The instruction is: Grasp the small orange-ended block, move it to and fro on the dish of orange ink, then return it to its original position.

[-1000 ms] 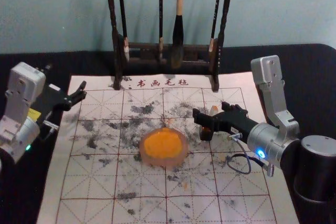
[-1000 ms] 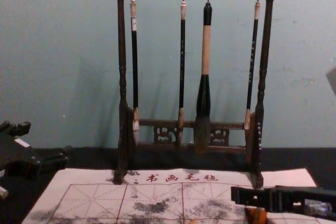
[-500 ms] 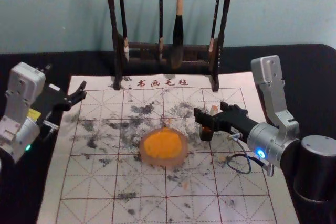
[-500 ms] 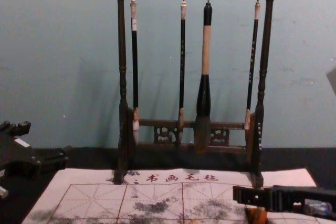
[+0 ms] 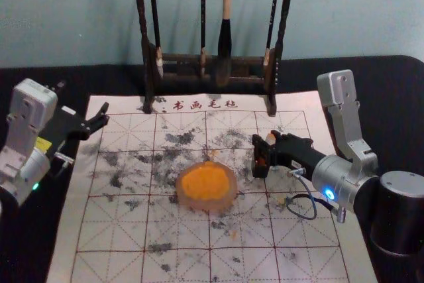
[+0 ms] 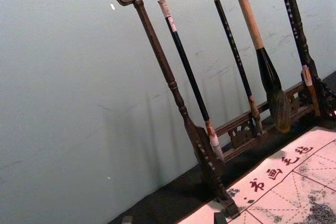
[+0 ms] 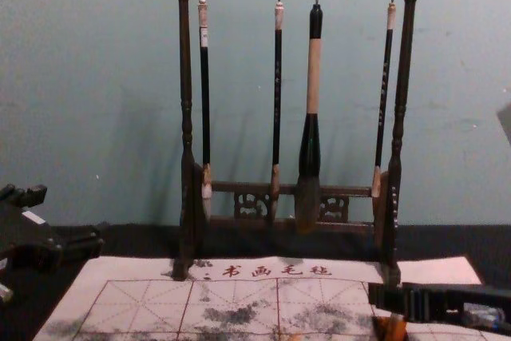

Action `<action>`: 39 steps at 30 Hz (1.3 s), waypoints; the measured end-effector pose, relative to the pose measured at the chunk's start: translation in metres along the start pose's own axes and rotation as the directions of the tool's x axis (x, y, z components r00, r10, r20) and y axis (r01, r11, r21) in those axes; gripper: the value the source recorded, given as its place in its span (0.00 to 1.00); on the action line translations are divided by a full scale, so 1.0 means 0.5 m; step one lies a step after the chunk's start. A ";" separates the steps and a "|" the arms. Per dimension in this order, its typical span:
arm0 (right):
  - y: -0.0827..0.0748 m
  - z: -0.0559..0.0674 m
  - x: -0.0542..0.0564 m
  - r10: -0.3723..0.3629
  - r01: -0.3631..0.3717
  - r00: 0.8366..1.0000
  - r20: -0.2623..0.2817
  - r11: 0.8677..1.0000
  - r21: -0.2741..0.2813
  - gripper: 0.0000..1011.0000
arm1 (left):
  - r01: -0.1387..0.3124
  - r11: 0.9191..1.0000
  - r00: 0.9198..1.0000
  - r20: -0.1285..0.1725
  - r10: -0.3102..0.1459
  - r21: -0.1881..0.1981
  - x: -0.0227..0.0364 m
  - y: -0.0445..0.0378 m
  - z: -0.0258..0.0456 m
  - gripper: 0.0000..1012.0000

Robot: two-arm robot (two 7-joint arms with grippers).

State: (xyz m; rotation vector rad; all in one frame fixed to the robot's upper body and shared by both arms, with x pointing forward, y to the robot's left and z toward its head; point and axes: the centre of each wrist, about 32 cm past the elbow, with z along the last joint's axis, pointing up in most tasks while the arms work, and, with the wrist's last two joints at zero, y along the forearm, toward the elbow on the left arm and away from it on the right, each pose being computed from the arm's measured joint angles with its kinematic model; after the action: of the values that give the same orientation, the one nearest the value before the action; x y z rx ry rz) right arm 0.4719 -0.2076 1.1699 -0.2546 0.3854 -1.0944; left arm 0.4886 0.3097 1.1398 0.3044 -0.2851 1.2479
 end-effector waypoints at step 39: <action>-0.032 0.023 0.001 0.042 -0.053 0.995 0.089 0.990 0.129 0.11 | 0.000 1.000 1.000 0.000 0.000 0.000 0.000 0.000 0.000 0.99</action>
State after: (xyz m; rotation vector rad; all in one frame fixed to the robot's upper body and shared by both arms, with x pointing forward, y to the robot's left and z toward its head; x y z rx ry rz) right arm 0.4642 -0.2151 1.1864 -0.1745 0.2398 -1.0537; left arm 0.4886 0.3097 1.1398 0.3045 -0.2850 1.2480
